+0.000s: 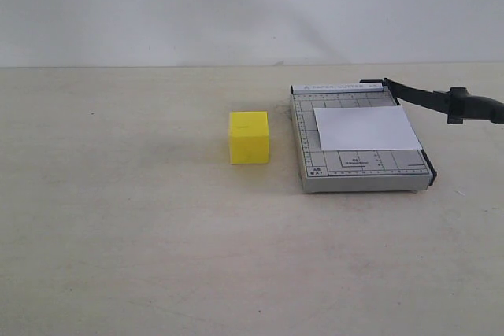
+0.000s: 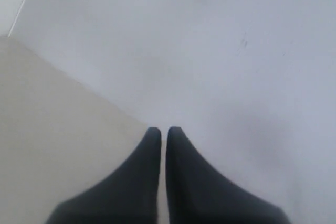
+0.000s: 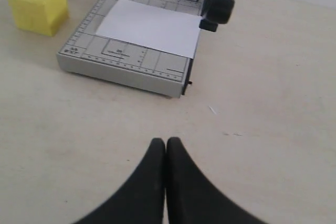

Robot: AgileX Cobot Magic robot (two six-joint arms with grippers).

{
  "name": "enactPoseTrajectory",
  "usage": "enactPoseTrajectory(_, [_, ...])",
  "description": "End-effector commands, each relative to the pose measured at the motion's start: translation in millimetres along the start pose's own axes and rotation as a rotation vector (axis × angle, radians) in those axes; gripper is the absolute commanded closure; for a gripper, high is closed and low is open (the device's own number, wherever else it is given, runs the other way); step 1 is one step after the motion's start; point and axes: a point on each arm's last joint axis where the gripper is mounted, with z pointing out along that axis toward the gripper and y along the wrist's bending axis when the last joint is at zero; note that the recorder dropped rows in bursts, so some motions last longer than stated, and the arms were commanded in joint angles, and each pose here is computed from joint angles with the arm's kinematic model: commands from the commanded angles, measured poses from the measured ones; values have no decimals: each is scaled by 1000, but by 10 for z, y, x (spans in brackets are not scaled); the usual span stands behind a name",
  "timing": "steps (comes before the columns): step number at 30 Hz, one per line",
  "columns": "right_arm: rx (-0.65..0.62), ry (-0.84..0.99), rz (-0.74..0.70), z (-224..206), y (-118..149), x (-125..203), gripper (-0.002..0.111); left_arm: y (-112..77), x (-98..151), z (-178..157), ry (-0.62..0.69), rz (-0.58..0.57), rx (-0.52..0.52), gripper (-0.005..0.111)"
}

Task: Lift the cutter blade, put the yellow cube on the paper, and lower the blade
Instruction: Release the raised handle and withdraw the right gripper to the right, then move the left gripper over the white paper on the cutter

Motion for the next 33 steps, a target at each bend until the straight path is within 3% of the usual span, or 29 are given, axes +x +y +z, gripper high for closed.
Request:
enactPoseTrajectory(1, [81,28,-88,-3,-75,27,108,-91,-214,-29,-204,-47,85,102])
enactPoseTrajectory(3, [91,29,-110,-4,-84,27,108,-163,-293,-43,-151,-53,79,102])
enactPoseTrajectory(6, [92,27,-108,-4,-85,25,108,-319,-488,23,-21,100,49,102])
enactPoseTrajectory(10, [91,22,-100,-3,-84,21,108,-644,-709,446,169,323,137,102])
enactPoseTrajectory(12, [91,22,-100,-3,-84,21,108,-839,-630,713,343,465,221,102])
enactPoseTrajectory(15, [91,22,-100,-3,-84,21,108,-1208,-214,1060,607,600,402,102])
enactPoseTrajectory(21, [90,11,-89,-3,-82,12,108,-2017,826,1324,805,736,684,102])
enactPoseTrajectory(24, [90,11,-78,-3,-82,12,108,-2334,1342,1479,912,777,720,102])
enactPoseTrajectory(27, [90,10,-51,-3,-82,12,108,-2614,1690,1690,969,764,716,102])
enactPoseTrajectory(33, [90,9,-38,-3,-82,12,108,-3019,2015,2092,887,656,706,102])
